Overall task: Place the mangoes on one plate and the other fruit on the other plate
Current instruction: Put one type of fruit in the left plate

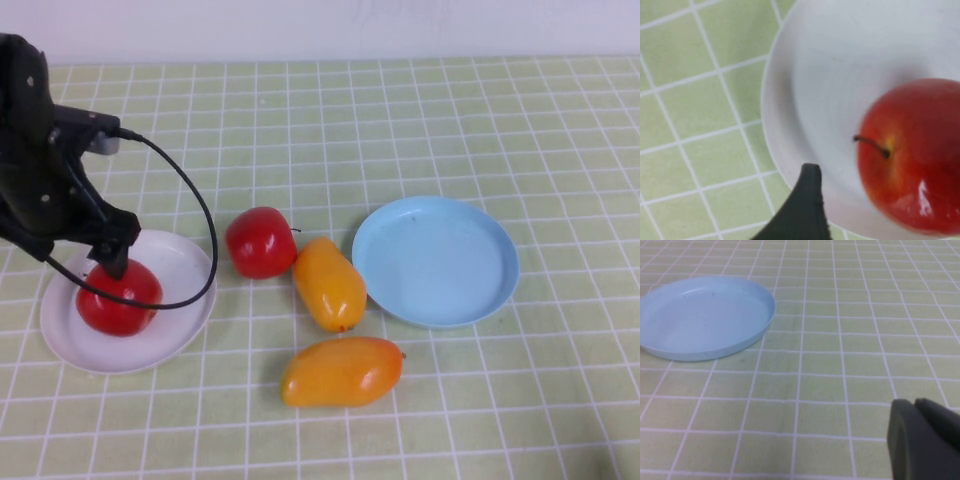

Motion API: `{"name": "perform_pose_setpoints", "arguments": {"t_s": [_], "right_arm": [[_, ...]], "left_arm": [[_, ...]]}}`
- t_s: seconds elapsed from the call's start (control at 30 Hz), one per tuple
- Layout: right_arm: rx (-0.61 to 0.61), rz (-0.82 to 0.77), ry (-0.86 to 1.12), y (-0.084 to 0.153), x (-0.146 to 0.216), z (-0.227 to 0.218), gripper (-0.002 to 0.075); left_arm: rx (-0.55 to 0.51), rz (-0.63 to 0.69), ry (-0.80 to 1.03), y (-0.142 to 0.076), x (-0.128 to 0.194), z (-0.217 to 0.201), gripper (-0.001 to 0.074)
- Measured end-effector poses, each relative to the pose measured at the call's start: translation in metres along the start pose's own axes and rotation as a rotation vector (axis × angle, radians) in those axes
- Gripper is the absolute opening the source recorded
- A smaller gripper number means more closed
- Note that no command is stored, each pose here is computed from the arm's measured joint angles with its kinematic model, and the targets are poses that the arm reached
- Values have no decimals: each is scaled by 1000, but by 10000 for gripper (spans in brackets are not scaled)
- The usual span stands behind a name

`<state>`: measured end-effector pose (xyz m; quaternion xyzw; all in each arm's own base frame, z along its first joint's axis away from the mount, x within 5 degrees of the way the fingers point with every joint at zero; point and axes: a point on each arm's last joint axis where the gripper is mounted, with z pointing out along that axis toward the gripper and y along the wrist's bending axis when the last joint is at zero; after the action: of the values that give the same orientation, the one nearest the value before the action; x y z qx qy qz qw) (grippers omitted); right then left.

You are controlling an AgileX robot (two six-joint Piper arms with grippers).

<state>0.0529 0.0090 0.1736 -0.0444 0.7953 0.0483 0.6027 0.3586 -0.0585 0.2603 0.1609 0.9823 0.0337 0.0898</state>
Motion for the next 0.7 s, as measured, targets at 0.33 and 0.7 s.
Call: {"name": "perform_pose_setpoints", "arguments": {"t_s": [0.33,0.7], "right_arm": [[0,0,0,0,0,0,-16],[0,0,0,0,0,0,-16]], "left_arm": [[33,119,-199,-47,-3,-43,668],[165,215,-301,-94,-16,-37,668]]}}
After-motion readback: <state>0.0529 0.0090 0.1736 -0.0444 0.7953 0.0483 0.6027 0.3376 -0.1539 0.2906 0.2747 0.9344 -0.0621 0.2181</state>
